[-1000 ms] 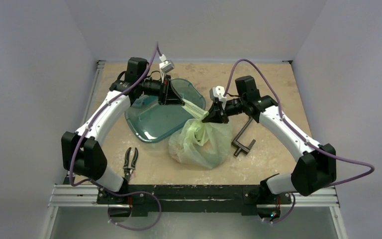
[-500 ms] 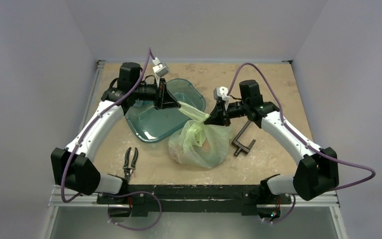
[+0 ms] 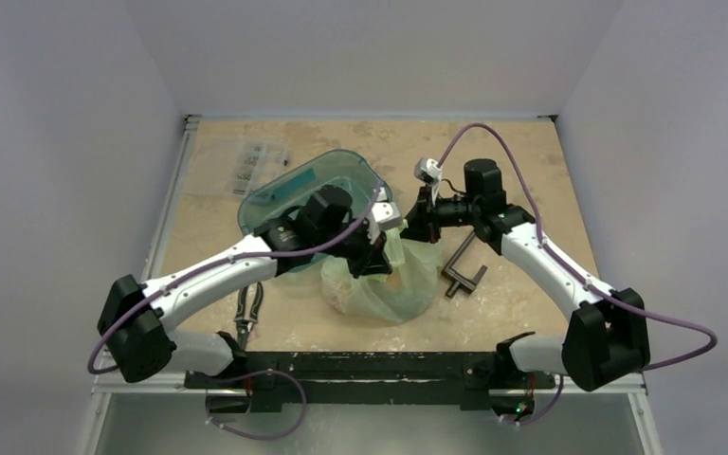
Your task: Place the fake fruits into the plastic bag and tie a complex knot
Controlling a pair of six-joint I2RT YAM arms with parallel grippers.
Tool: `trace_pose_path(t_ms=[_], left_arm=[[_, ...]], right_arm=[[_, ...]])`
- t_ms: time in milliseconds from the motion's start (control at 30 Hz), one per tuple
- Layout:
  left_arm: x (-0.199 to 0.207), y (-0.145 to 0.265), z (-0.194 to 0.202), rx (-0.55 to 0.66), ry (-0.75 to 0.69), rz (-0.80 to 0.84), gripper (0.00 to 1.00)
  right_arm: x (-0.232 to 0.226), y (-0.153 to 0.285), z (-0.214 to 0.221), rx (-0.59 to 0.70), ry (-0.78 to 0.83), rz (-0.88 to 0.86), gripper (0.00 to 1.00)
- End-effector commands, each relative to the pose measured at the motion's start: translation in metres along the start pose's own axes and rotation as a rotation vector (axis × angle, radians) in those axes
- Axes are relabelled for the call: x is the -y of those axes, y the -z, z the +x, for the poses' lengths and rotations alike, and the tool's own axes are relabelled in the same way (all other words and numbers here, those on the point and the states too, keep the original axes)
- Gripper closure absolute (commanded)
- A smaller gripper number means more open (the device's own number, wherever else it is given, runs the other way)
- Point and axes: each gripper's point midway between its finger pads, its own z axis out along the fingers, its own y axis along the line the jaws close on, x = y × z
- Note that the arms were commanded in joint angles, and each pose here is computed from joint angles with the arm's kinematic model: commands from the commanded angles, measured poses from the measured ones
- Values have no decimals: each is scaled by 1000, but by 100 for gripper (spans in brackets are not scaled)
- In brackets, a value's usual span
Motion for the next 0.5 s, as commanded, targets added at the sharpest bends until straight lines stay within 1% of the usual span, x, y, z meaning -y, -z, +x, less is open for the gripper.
trace_pose_path(t_ms=[0,67,133,167,233,300,333,467], left_arm=[[-44,-26,19,-58,-69,-298,100],[-71,-21,30,-68,-77,-440,100],[-96,-9,37,-49,-105,-577,100],[-106,-4,33,-24,-136,-628,100],[-122,6,33,-3,-141,-710,100],[-130,10,29,49,-97,-715,100],[-131,9,19,103,-74,-692,100],[-112,-10,5,172,-48,-530,100]], right_arm=[[-7,6,-22,63,-16,32,100],[-8,11,-20,67,-43,44,100],[-9,15,-18,75,-95,55,100],[-11,17,-14,74,-119,54,100],[-15,18,-8,74,-162,50,100],[-19,19,-3,83,-200,46,100],[-21,19,-1,92,-218,48,100],[-20,16,5,133,-304,52,100]])
